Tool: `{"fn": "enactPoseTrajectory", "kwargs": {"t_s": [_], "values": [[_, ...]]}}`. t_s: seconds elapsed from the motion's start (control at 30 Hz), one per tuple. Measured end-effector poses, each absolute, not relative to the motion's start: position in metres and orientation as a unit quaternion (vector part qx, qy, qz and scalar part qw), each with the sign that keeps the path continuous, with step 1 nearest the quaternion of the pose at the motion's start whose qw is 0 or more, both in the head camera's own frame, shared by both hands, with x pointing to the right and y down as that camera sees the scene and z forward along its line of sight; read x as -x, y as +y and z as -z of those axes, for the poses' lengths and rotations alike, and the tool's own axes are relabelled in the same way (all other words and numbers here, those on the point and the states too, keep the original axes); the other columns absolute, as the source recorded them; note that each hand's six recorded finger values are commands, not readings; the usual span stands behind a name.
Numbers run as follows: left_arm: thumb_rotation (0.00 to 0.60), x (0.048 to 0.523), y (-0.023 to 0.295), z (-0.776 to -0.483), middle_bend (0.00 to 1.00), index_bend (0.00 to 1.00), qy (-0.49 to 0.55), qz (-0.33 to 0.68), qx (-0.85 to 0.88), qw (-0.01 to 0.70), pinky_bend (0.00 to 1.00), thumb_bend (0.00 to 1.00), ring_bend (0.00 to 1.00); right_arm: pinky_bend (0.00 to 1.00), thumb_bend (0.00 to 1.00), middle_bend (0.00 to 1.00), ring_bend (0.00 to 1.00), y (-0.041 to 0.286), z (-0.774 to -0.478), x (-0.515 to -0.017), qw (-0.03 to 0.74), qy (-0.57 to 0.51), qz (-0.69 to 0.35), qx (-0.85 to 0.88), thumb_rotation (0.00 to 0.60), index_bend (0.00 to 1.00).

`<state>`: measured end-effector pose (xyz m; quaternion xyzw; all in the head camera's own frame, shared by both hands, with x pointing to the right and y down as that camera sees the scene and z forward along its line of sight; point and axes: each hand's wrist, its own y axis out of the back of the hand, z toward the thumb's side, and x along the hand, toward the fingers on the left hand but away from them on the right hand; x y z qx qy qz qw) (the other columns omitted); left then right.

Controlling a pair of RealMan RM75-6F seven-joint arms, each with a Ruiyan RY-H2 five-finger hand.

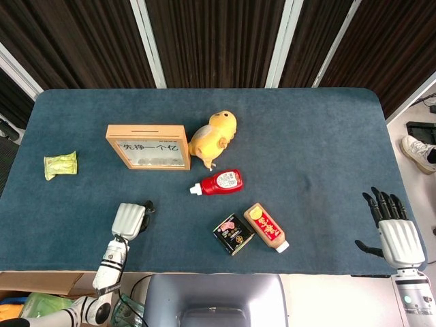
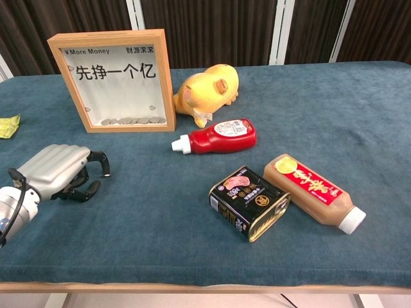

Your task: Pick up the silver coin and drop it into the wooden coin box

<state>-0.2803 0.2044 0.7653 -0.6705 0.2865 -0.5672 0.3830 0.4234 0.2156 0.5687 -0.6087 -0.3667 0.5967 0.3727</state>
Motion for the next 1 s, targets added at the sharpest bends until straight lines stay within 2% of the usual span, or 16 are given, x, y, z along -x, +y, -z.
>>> {"fn": "enactPoseTrajectory", "kwargs": {"t_s": [0.27, 0.7, 0.8, 1.0], "values": [[0.6, 0.28, 0.201, -0.765, 1.0, 0.61, 0.302, 0.564, 0.667, 0.383, 1.0, 0.38, 1.0, 0.0, 0.17, 0.0, 0.0, 0.215, -0.569, -0.423, 0.372, -0.365, -0.597, 0.61, 0.6, 0.0], [0.6, 0.282, 0.198, -0.757, 1.0, 0.61, 0.321, 0.551, 0.668, 0.384, 1.0, 0.39, 1.0, 0.0, 0.17, 0.0, 0.0, 0.215, -0.571, -0.421, 0.373, -0.36, -0.598, 0.611, 0.6, 0.0], [0.6, 0.282, 0.198, -0.755, 1.0, 0.62, 0.322, 0.549, 0.668, 0.386, 1.0, 0.43, 1.0, 0.0, 0.17, 0.0, 0.0, 0.215, -0.571, -0.421, 0.373, -0.36, -0.598, 0.611, 0.6, 0.0], [0.6, 0.279, 0.197, -0.75, 1.0, 0.69, 0.332, 0.541, 0.676, 0.375, 1.0, 0.63, 1.0, 0.0, 0.17, 0.0, 0.0, 0.215, -0.571, -0.421, 0.373, -0.359, -0.599, 0.611, 0.6, 0.0]]}}
